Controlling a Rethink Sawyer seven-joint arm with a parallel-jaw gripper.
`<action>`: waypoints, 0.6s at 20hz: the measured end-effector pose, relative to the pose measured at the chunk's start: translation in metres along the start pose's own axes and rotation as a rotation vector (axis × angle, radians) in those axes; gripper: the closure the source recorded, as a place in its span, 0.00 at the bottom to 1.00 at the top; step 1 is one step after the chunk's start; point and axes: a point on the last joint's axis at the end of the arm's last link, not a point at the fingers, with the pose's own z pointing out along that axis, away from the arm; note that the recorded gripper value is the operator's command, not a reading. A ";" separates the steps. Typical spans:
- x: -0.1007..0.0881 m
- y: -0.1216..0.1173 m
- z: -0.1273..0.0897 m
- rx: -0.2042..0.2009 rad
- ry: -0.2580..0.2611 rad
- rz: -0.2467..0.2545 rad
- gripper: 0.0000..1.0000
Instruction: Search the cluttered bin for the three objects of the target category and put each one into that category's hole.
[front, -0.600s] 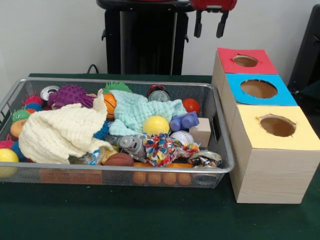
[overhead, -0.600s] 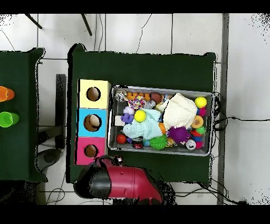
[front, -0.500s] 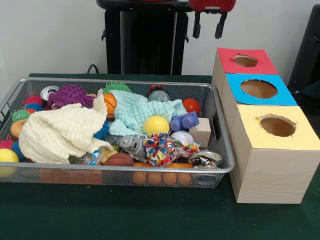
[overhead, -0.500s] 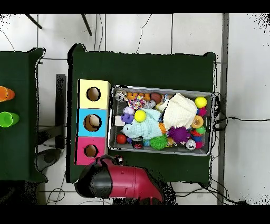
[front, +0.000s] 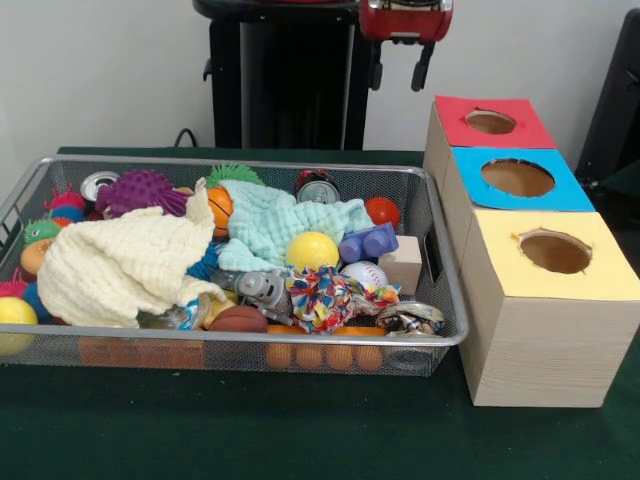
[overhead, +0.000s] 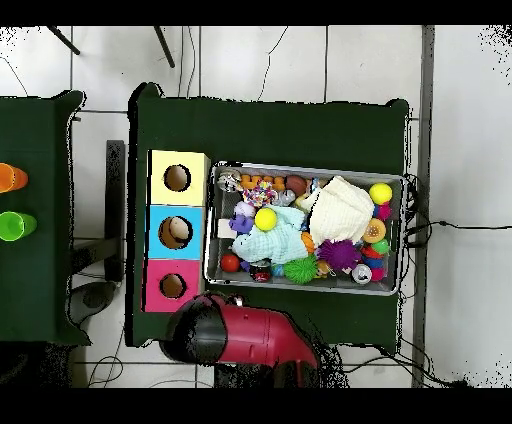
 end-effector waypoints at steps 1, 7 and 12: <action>-0.003 -0.003 0.003 0.000 0.005 0.006 0.00; -0.017 -0.022 0.019 0.001 0.026 0.039 0.00; -0.026 -0.038 0.035 0.000 0.044 0.066 0.00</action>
